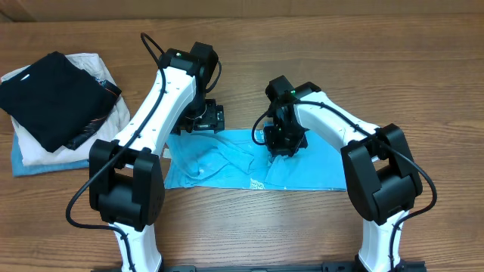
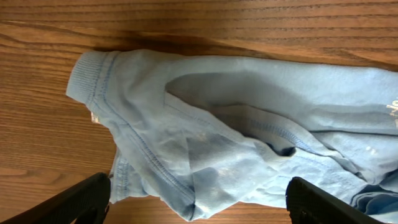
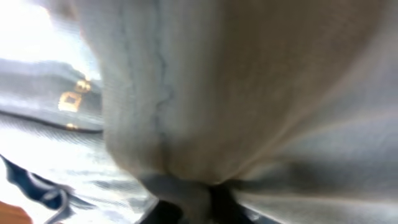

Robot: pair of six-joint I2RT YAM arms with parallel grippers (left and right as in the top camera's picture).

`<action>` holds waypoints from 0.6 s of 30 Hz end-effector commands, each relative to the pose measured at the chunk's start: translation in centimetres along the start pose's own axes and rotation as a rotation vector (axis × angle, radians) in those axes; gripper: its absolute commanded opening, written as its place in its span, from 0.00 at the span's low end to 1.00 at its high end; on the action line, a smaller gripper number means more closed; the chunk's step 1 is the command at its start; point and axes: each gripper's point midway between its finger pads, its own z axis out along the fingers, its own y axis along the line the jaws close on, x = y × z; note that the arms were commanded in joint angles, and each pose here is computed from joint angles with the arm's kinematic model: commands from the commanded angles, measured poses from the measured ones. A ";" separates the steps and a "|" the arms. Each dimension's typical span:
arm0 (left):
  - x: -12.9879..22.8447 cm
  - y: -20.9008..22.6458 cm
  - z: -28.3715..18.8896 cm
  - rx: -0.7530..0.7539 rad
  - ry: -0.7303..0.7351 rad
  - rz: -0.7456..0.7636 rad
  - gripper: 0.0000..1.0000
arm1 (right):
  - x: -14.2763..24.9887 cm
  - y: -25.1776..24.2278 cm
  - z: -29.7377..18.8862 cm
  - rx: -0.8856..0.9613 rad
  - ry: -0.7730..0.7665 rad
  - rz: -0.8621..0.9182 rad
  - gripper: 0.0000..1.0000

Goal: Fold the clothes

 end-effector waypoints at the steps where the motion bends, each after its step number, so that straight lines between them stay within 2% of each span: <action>1: -0.5 0.2 0.0 -0.007 -0.008 0.014 0.93 | 1.0 -0.2 0.9 -0.001 0.044 -0.011 0.04; 8: -0.5 0.2 0.0 -0.007 -0.008 0.014 0.93 | 2.1 -1.0 0.2 0.042 0.077 -0.064 0.04; 18: -0.5 0.2 0.0 -0.007 -0.008 0.014 0.93 | 1.8 0.0 -3.2 0.024 0.017 -0.132 0.06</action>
